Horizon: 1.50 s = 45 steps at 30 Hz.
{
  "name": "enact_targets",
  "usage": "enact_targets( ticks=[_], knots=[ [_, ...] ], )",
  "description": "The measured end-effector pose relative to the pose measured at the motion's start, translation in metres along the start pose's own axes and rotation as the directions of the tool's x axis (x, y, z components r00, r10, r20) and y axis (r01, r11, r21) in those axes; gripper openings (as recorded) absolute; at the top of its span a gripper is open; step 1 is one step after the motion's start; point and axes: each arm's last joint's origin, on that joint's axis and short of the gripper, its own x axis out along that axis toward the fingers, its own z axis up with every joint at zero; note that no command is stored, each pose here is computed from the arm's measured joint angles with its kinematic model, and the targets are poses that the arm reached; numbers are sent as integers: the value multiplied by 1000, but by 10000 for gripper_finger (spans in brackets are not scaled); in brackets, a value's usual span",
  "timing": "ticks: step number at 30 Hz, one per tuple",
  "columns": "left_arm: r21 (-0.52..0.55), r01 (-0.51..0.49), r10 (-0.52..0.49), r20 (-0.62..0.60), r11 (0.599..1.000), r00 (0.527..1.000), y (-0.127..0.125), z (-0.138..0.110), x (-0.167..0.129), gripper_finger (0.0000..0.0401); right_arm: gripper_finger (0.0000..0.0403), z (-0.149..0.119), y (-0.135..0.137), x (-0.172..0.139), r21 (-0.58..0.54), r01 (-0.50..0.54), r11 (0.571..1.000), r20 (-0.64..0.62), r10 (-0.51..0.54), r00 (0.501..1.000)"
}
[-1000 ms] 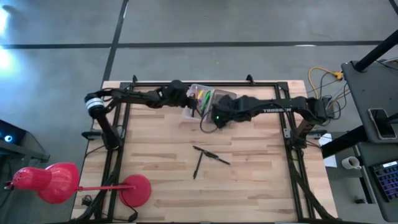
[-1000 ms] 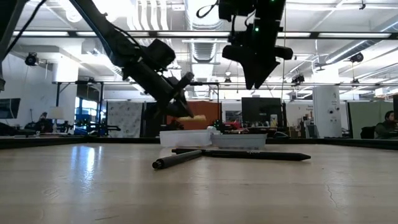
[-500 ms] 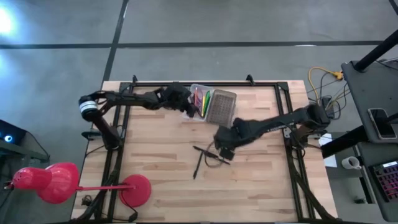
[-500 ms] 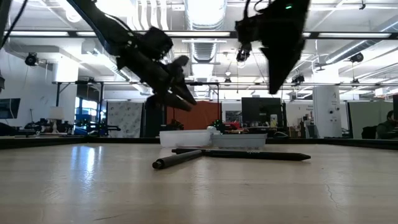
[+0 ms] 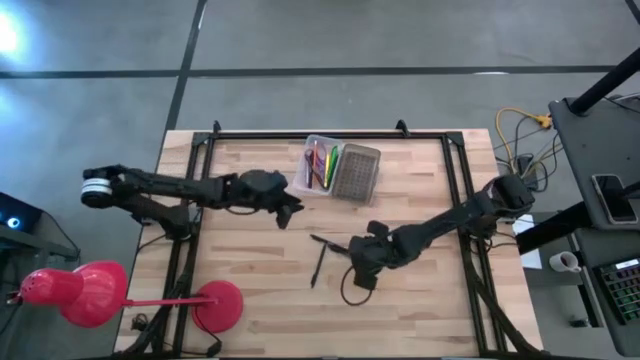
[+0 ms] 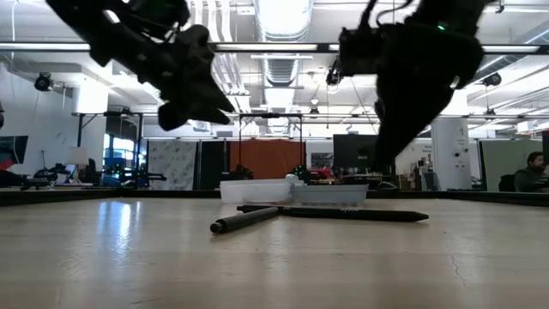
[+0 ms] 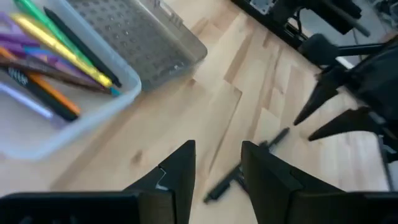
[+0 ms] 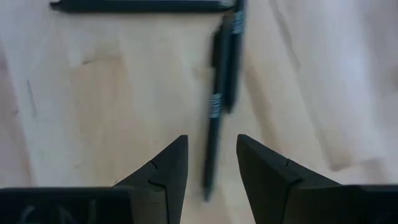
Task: Pick & place school supplies into a supply box
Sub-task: Put the black pen into the transparent supply box
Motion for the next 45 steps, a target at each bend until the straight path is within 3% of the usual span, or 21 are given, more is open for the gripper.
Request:
enact_targets(
  ticks=[8,18,25,35,42,45],
  knots=[
    [-62,8,-6,25,998,1000,5,-13,-19,114,134,-22,-7,17,38,7,999,-7,-6,1000],
    [-61,1,1,26,998,1000,6,-14,-19,114,200,-25,-3,33,-12,-10,1000,18,10,1000],
    [-60,-2,3,23,998,1000,6,-14,-18,114,204,-20,6,50,-18,6,1000,4,-6,1000],
    [-60,-2,3,20,998,1000,6,-15,-18,114,135,-16,-13,57,182,16,983,-35,-9,999],
    [-60,-1,3,20,998,1000,6,-15,-18,114,47,-12,-28,62,223,23,975,-74,-7,997],
    [-60,-1,3,20,998,1000,6,-15,-18,114,21,-10,-28,61,176,2,984,-91,14,996]
  ],
)
